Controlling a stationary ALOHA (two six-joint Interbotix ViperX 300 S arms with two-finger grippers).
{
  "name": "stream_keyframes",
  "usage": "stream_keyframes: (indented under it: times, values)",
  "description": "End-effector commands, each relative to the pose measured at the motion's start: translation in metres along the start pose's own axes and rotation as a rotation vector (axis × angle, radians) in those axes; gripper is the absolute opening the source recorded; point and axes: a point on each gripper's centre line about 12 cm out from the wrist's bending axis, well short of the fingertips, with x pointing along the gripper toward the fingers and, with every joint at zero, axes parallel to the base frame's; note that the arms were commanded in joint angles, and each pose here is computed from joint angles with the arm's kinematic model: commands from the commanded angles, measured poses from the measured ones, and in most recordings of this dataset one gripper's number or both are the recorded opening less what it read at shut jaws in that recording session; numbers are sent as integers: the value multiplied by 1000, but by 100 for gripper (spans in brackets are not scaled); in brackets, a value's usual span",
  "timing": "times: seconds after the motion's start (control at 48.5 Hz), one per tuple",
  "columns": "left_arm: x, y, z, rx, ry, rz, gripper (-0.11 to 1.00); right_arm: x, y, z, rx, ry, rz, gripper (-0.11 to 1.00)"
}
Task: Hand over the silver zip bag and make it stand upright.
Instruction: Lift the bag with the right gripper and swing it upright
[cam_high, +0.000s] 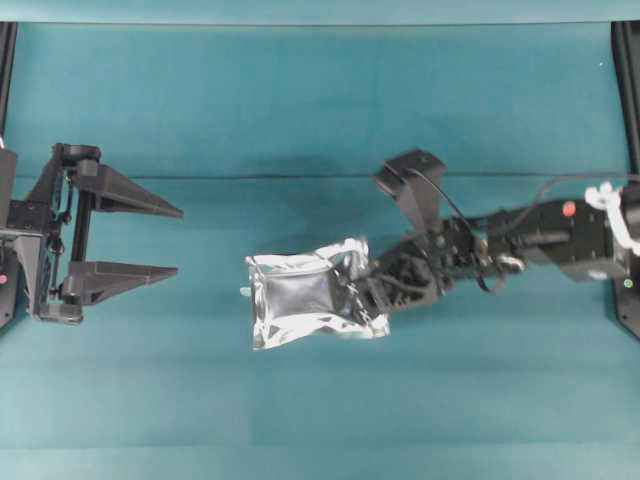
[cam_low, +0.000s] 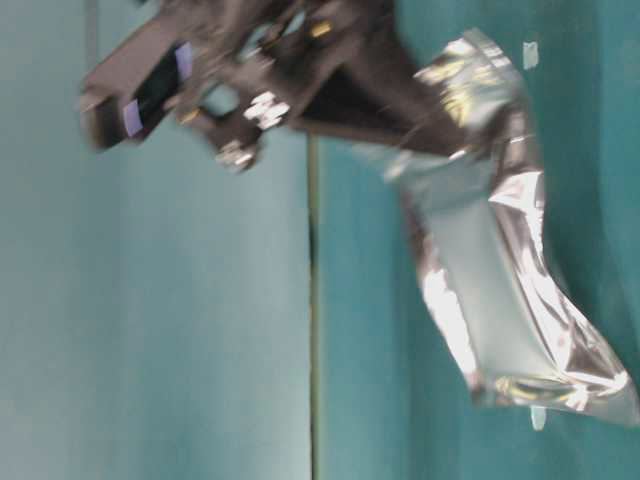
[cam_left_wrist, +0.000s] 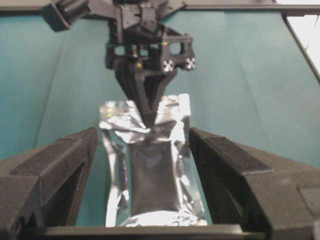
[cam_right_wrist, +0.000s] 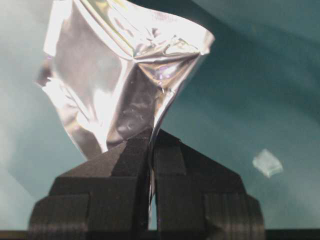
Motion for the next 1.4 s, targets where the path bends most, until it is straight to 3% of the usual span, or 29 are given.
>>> stream_keyframes:
  times: [0.0,0.68,1.154,1.381]
  values:
    - [0,0,6,3,-20,1,82,-17,21,21,-48,-28,37,6]
    - [-1,0,7,3,-26,0,82,-51,58,57,-287,95,-39,6]
    - [-6,0,7,1,-35,1,82,-77,78,80,-538,159,-100,6]
    - [-6,0,6,-2,-34,1,82,-76,87,84,-655,250,-139,6]
